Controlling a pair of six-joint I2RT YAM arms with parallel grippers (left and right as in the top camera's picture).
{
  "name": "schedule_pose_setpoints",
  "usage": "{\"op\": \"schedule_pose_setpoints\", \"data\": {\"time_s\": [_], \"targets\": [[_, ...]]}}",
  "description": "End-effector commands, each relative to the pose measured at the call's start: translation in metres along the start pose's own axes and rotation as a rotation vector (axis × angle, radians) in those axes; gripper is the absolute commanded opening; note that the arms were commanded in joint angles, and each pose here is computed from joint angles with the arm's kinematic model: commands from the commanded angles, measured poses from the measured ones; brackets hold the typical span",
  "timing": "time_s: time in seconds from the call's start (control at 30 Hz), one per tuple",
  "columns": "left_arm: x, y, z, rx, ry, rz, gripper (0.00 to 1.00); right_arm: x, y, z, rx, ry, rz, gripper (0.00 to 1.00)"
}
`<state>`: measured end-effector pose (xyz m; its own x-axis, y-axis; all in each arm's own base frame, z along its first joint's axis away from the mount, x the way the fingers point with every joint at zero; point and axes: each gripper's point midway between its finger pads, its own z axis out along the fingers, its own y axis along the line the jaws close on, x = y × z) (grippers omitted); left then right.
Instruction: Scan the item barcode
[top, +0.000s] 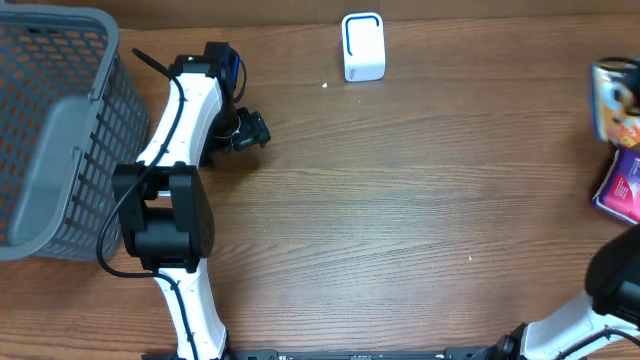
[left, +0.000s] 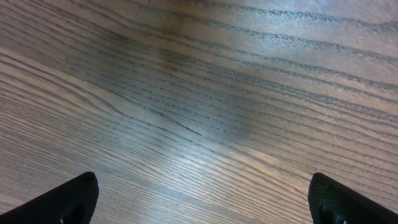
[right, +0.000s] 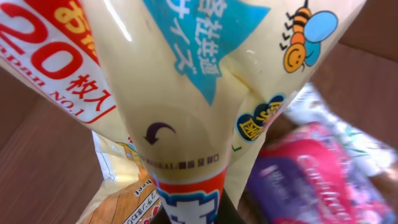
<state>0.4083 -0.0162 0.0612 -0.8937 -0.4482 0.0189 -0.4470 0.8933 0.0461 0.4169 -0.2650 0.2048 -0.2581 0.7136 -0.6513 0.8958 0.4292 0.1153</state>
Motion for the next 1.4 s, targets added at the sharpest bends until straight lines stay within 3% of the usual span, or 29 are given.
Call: {"op": "schedule_pose_setpoints", "data": {"time_s": [0.0, 0.23, 0.3, 0.37, 0.4, 0.47, 0.5, 0.63, 0.87, 1.07, 1.37], "targets": [[0.001, -0.002, 0.003, 0.001, 0.009, 0.018, 1.00, -0.015, -0.045, 0.015, 0.075, -0.008, 0.167, 0.08], [0.001, -0.002, 0.003, 0.001, 0.010, 0.018, 1.00, -0.022, -0.082, 0.036, 0.078, 0.042, 0.280, 0.11], [0.001, -0.001, 0.003, 0.000, 0.010, 0.019, 1.00, -0.021, -0.082, 0.041, 0.076, 0.047, 0.282, 0.17], [0.001, -0.001, 0.003, 0.000, 0.010, 0.019, 1.00, -0.017, -0.080, 0.050, 0.074, 0.058, 0.280, 0.39], [0.001, -0.001, 0.003, 0.000, 0.011, 0.019, 1.00, -0.016, -0.079, 0.053, 0.075, 0.062, 0.279, 0.42], [0.002, -0.001, 0.003, -0.001, 0.012, 0.019, 1.00, -0.010, -0.078, 0.058, 0.073, 0.086, 0.274, 0.68], [0.002, -0.001, 0.003, -0.001, 0.013, 0.019, 1.00, -0.009, -0.078, 0.057, 0.073, 0.091, 0.270, 0.75], [0.003, -0.001, 0.003, -0.002, 0.015, 0.019, 1.00, -0.009, -0.078, 0.049, 0.065, 0.099, 0.270, 0.89], [0.003, -0.001, 0.003, -0.003, 0.017, 0.018, 1.00, -0.015, -0.066, -0.003, -0.058, 0.126, 0.277, 0.98], [0.002, -0.001, 0.003, -0.001, 0.013, 0.018, 1.00, 0.005, -0.037, -0.087, -0.314, 0.267, 0.278, 0.95], [-0.005, -0.005, 0.003, 0.016, -0.017, 0.017, 1.00, 0.050, -0.027, -0.211, -0.481, 0.266, 0.075, 0.95]]}}
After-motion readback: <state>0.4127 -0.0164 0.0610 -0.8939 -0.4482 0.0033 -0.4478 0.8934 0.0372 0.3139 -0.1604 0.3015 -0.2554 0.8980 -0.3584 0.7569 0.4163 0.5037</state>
